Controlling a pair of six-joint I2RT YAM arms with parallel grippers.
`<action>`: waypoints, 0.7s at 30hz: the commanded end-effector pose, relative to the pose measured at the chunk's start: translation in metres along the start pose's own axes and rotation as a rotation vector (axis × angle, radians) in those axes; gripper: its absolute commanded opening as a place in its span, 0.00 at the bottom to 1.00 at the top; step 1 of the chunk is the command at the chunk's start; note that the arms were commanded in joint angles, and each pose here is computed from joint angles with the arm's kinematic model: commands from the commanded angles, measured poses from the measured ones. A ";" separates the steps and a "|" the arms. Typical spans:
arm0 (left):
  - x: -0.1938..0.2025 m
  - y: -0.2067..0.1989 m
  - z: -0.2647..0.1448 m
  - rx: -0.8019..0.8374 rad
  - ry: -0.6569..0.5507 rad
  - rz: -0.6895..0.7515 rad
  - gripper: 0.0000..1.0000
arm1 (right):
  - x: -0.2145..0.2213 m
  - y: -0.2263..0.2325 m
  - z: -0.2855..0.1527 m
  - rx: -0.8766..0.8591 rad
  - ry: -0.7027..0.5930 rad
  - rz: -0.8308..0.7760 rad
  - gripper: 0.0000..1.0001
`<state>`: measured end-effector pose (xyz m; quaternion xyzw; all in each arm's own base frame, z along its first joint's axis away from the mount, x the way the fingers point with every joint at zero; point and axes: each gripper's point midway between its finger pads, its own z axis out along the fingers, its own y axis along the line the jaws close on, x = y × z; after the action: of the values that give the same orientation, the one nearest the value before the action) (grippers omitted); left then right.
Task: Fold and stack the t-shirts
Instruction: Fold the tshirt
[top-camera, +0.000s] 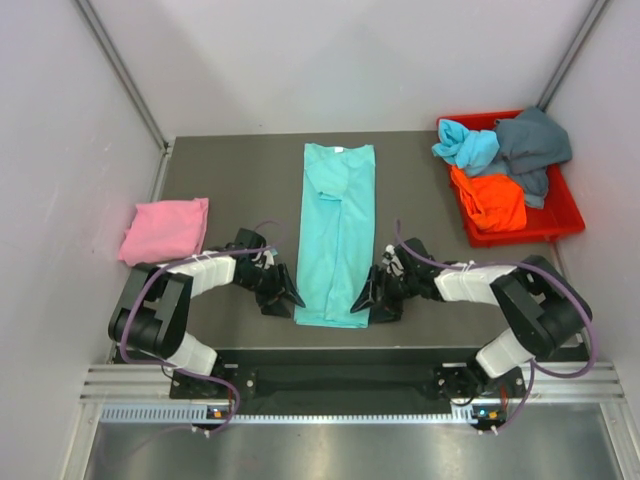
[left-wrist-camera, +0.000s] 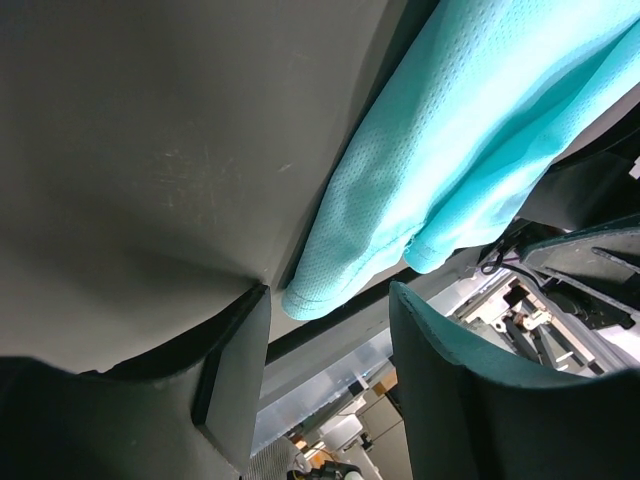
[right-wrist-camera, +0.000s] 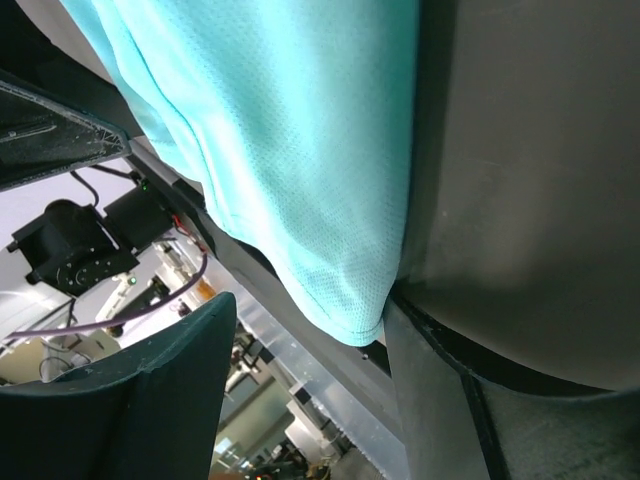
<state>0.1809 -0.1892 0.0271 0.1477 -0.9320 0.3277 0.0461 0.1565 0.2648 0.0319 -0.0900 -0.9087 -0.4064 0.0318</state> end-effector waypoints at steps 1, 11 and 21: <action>-0.007 0.005 0.004 -0.015 -0.029 0.020 0.56 | -0.003 -0.001 0.011 0.039 -0.027 -0.025 0.62; -0.005 0.008 0.008 -0.020 -0.005 0.033 0.51 | 0.002 -0.008 0.015 0.074 -0.025 -0.040 0.59; -0.005 0.007 0.013 -0.015 0.020 0.043 0.40 | 0.001 -0.007 0.017 0.073 -0.028 -0.059 0.44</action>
<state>0.1739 -0.1920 0.0208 0.1423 -0.9290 0.3336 0.0734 0.1509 0.2738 0.0250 -0.0742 -0.9147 -0.3964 0.0271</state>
